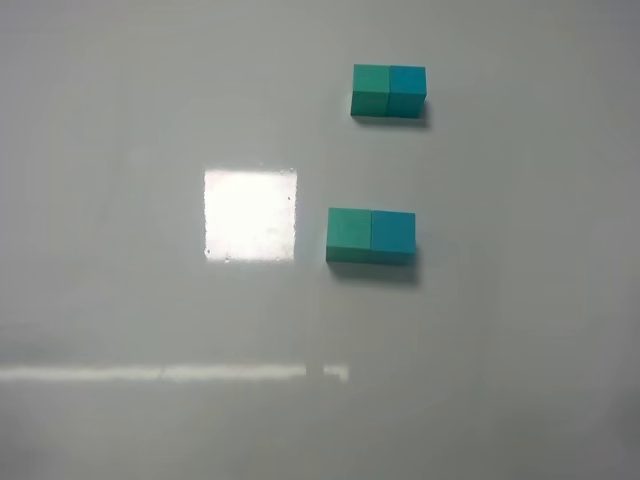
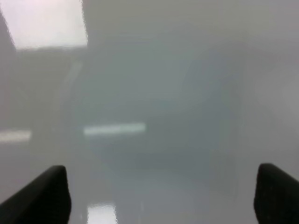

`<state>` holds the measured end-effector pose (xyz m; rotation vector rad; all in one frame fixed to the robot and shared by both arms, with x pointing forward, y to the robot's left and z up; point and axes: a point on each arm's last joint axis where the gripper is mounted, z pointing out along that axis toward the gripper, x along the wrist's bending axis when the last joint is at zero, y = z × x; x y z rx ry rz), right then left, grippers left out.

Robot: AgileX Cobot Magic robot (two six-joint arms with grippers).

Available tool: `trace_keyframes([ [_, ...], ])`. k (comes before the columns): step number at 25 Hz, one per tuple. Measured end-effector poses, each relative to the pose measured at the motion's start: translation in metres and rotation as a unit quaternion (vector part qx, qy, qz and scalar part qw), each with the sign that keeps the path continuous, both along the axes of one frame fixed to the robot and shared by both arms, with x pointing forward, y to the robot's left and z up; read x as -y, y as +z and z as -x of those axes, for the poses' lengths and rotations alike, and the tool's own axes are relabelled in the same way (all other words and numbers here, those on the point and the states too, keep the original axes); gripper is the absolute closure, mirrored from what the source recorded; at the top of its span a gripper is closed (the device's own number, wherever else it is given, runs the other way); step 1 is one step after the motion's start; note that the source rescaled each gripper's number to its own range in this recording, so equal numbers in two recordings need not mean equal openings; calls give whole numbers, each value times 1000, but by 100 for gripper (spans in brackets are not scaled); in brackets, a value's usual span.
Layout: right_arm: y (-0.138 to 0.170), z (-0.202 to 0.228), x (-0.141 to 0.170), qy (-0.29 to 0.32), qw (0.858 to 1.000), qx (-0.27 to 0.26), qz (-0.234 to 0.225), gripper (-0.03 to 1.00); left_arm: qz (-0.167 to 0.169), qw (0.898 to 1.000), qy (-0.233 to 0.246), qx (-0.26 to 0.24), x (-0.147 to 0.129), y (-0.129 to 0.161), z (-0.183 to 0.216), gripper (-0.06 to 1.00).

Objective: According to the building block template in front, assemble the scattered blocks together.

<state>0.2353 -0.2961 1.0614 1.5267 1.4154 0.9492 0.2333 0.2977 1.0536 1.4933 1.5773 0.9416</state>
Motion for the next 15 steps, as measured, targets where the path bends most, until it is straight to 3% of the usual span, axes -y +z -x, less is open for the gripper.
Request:
trace_keyframes([
  [15, 0, 0, 0, 0, 1000, 0, 0, 12, 6, 1000, 1, 2, 1, 0, 0, 18],
])
